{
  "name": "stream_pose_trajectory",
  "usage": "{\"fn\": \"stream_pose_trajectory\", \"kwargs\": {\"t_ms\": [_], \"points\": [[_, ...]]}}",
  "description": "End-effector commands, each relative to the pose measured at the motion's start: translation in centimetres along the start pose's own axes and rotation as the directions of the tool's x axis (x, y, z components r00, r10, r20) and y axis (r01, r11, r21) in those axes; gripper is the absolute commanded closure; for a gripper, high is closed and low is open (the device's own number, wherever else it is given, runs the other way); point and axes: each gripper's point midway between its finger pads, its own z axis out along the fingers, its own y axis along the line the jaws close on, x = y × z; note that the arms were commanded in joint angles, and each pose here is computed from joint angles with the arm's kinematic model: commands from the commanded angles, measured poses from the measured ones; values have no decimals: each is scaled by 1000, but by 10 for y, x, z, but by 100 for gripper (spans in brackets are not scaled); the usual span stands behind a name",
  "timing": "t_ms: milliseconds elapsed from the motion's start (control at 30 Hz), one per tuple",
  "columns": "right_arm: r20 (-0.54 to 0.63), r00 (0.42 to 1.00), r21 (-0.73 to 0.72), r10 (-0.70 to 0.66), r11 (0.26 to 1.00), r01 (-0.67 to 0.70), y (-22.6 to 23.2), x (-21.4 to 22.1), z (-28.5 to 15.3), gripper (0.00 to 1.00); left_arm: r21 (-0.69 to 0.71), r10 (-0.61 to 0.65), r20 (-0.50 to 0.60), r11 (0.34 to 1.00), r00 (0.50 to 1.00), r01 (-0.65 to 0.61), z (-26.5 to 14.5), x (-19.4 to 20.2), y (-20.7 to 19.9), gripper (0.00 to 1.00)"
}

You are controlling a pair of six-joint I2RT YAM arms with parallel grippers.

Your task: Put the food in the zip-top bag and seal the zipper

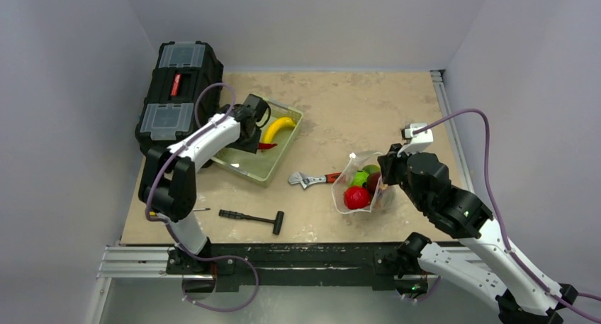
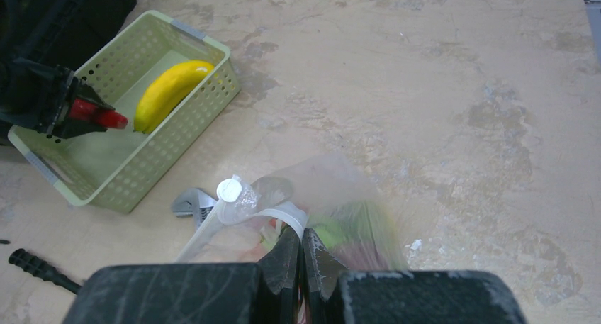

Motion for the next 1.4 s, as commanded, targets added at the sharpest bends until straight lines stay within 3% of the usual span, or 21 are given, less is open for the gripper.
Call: {"fn": "stream_pose_trajectory", "kwargs": {"t_ms": [0,133,233,333,467,567,700,767,867,967,1100,1367], "points": [[62,998,-15,19,1000,-18,3,-17,-3,100,185,144,-28,973,989,-136,-46,-1,-26,83],[64,998,-17,20,1000,-19,3,-18,-4,100,320,254,-79,922,964,-216,-71,14,-27,86],[68,997,-25,22,999,-21,4,-19,-3,100,535,415,-102,789,904,-302,-108,43,-46,87],[67,998,-28,19,999,-17,6,-19,-3,100,668,637,-71,602,768,-438,-145,74,-46,85],[65,998,-11,17,1000,-17,3,-18,-2,100,843,860,18,261,511,-470,-198,117,-25,93],[62,998,-10,18,1000,-17,3,-18,-2,100,924,936,109,28,333,-381,-230,143,1,96],[60,998,-15,18,1000,-18,4,-17,-1,100,962,951,245,-214,189,-172,-265,175,40,96],[61,998,-17,18,1000,-17,4,-17,-1,100,950,946,307,-299,105,-87,-280,188,63,96],[58,998,-14,17,1000,-16,4,-17,-1,100,932,931,362,-363,-42,-18,-292,203,104,96],[55,998,-16,19,1000,-19,5,-16,-1,100,917,907,398,-399,-140,21,-298,211,134,95],[54,998,-14,19,1000,-18,4,-15,-2,100,926,906,376,-377,-195,34,-300,226,148,91],[51,999,-4,15,1000,-15,3,-15,0,100,975,954,217,-224,-207,-8,-307,264,120,83]]}}
